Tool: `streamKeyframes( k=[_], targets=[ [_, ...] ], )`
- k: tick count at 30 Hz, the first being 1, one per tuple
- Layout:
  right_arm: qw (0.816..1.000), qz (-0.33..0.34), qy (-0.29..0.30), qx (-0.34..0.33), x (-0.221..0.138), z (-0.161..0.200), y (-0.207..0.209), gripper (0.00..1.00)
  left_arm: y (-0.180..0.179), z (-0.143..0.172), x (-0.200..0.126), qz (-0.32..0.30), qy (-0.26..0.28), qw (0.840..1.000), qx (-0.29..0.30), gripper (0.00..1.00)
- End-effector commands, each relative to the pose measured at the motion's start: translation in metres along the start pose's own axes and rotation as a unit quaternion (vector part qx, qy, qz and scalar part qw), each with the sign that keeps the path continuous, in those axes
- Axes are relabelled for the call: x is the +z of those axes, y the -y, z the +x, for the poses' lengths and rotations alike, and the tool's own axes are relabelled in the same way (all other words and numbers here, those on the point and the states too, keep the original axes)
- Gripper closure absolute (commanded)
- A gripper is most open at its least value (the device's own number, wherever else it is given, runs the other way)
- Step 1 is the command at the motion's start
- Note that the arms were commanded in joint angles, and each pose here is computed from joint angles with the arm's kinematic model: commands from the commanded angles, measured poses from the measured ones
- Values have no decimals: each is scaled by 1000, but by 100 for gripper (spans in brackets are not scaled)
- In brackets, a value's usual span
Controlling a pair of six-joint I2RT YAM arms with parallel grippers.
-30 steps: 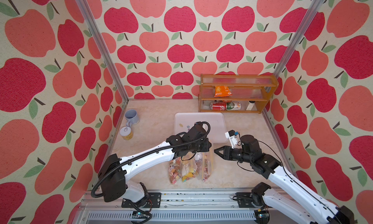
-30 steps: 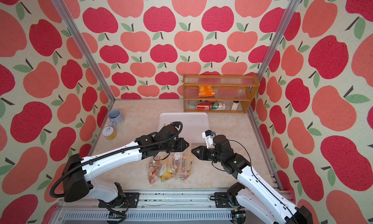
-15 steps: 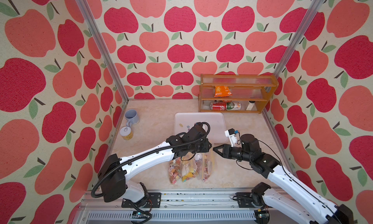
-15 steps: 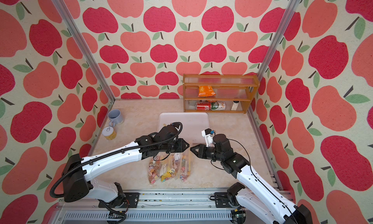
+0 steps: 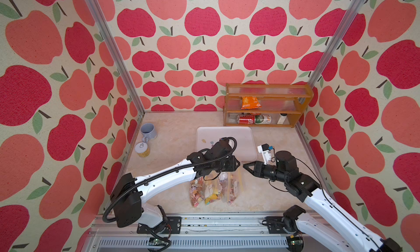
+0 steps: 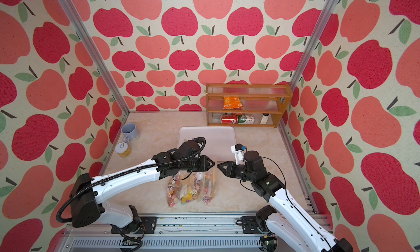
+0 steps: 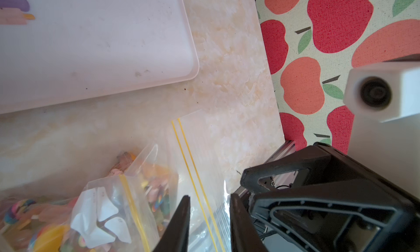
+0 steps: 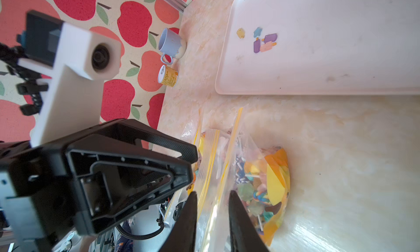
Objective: Pour candies out of the ziploc bag
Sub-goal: Open the ziploc bag at the center of the board.
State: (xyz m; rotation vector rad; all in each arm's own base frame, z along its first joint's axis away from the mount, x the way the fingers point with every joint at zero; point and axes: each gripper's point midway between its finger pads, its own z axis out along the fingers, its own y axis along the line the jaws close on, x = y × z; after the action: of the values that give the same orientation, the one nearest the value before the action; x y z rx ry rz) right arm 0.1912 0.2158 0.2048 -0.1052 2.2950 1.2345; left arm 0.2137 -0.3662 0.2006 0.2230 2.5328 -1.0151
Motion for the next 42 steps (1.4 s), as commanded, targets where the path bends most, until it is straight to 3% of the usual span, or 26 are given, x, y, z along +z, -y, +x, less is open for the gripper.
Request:
streamKeyframes(
  k=[1,27,42],
  targets=[
    [1000,19,13,-7,-15,-11,1,74,11,-2,1,-1,-4,1000,18,69],
    [999,-23,-14,33,0,8,13,74,-2,7,26,-48,-36,998,15,74],
    [999,-22,-15,37,3,10,16,74,-13,4,19,-64,-25,998,3,92]
  ],
)
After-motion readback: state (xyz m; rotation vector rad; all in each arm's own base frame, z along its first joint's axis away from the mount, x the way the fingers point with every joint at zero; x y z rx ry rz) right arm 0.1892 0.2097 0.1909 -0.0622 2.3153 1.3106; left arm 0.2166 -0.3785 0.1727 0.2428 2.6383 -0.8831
